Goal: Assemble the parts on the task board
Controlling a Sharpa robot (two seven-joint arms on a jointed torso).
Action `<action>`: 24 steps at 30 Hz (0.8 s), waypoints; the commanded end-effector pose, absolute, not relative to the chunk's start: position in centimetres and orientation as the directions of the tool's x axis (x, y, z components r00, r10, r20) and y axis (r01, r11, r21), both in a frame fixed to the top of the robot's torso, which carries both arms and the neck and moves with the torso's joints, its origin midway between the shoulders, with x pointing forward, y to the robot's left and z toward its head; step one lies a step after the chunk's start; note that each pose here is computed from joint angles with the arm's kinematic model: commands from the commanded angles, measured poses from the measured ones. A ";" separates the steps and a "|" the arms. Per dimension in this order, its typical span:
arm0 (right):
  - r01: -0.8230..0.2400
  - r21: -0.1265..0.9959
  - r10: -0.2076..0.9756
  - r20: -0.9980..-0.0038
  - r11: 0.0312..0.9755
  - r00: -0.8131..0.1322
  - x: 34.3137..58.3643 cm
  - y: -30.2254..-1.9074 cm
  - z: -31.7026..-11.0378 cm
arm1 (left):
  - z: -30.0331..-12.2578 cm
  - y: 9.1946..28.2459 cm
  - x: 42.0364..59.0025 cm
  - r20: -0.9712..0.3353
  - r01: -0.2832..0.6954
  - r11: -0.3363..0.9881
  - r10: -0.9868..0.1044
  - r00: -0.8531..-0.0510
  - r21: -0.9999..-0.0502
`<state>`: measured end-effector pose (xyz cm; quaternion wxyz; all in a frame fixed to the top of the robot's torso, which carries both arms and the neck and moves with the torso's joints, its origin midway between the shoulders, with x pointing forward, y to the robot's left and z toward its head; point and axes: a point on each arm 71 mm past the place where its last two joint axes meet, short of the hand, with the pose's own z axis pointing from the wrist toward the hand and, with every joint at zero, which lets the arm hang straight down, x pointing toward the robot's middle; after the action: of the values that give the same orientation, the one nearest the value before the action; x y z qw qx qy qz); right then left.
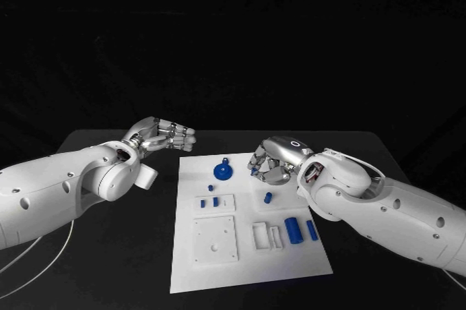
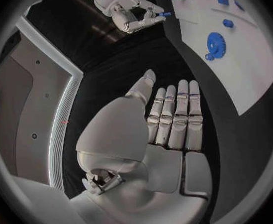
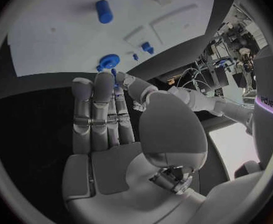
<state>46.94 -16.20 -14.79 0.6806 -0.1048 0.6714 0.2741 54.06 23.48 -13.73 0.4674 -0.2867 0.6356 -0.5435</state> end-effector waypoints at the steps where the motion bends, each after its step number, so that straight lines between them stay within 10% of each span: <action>1: -0.560 0.259 0.276 -0.960 0.787 -0.057 46.0 -15.0 -14.7 | -13.6 23.2 54.3 -0.249 0.155 0.205 -0.892 -0.376 -0.966; 24: -0.655 0.249 0.202 -0.968 0.713 -0.147 41.0 -9.5 -20.8 | -14.7 20.8 55.4 -0.194 0.144 0.152 -0.917 -0.348 -0.978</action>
<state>41.19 -9.65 -20.66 0.6213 -0.1532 0.6863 0.3457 55.41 20.88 -14.84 0.4651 -0.3168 0.6097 -0.5582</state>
